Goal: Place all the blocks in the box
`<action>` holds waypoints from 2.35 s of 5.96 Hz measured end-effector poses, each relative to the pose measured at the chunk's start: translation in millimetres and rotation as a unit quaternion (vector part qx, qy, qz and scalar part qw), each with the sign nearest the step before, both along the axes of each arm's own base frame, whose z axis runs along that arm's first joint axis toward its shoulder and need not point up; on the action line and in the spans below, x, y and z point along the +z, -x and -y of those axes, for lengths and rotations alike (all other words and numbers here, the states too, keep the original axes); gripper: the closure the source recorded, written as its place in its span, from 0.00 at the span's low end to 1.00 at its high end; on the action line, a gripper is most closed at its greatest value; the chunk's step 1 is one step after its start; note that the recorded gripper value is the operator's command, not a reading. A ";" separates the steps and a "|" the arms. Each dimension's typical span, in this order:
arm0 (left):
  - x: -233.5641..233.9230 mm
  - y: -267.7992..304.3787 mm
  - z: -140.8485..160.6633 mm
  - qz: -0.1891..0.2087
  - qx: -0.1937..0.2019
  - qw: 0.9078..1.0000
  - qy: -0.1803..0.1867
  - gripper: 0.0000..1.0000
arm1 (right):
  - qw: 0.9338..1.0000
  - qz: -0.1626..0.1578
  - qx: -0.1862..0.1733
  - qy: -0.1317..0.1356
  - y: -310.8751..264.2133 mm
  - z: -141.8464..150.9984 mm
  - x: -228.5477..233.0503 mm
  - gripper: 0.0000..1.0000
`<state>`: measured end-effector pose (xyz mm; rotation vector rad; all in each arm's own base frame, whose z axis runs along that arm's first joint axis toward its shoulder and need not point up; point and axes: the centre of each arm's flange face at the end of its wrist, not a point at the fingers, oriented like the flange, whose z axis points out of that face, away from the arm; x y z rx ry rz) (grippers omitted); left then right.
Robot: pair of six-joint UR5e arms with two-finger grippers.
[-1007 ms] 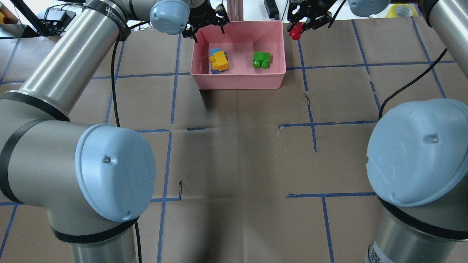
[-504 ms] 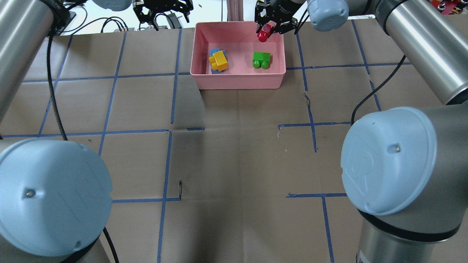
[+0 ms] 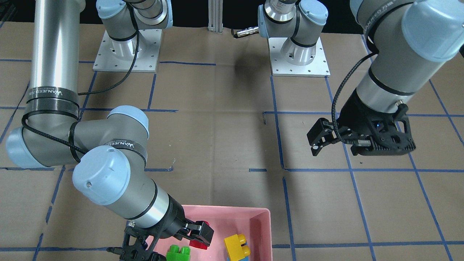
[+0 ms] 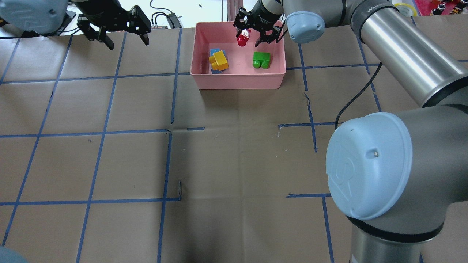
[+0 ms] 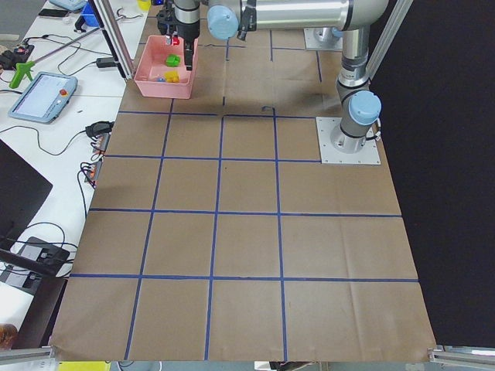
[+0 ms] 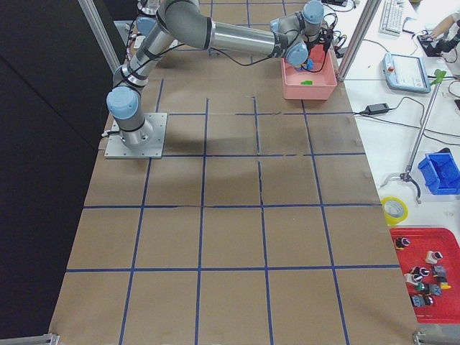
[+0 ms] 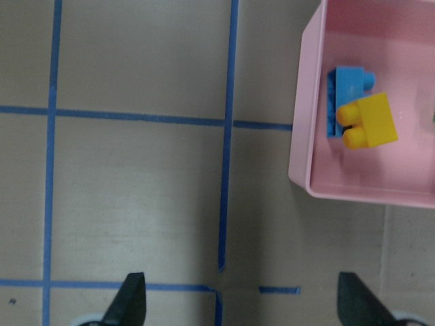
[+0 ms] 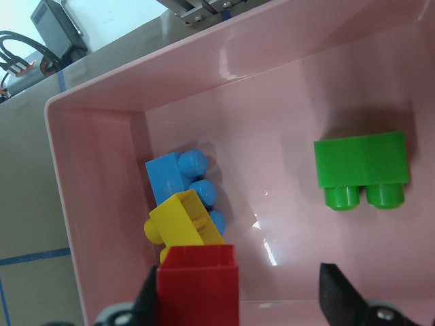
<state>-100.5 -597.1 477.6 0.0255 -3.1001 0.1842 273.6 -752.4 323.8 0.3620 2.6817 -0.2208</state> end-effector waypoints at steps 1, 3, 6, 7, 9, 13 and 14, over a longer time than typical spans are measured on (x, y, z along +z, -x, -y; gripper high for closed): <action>11.6 -0.7 -32.4 0.013 -0.023 1.000 0.000 0.00 | 1.000 -0.003 0.003 0.005 -3.9 -2.4 7.1 0.00; 24.1 1.2 -58.8 0.027 -0.041 0.999 -0.006 0.00 | 0.999 -0.030 0.022 0.017 -15.6 -9.5 14.4 0.00; 29.7 4.4 -62.2 0.026 -0.042 0.999 -0.003 0.00 | 0.989 -0.130 0.064 0.000 6.4 -51.8 81.4 0.00; 29.8 5.2 -62.4 0.026 -0.043 0.999 -0.003 0.00 | 0.984 -0.145 0.098 -0.015 14.0 -81.0 119.6 0.00; 29.1 5.9 -62.4 0.025 -0.043 0.999 -0.004 0.00 | 0.980 -0.152 0.120 -0.052 27.9 -159.1 203.9 0.00; 28.6 25.7 -66.1 0.027 -0.063 0.998 -0.006 0.00 | 0.976 -0.160 0.122 -0.077 50.0 -284.7 173.9 0.01; 29.9 27.1 -66.6 0.028 -0.067 0.997 -0.004 0.00 | 0.975 -0.174 0.117 -0.073 56.8 -302.4 164.7 0.00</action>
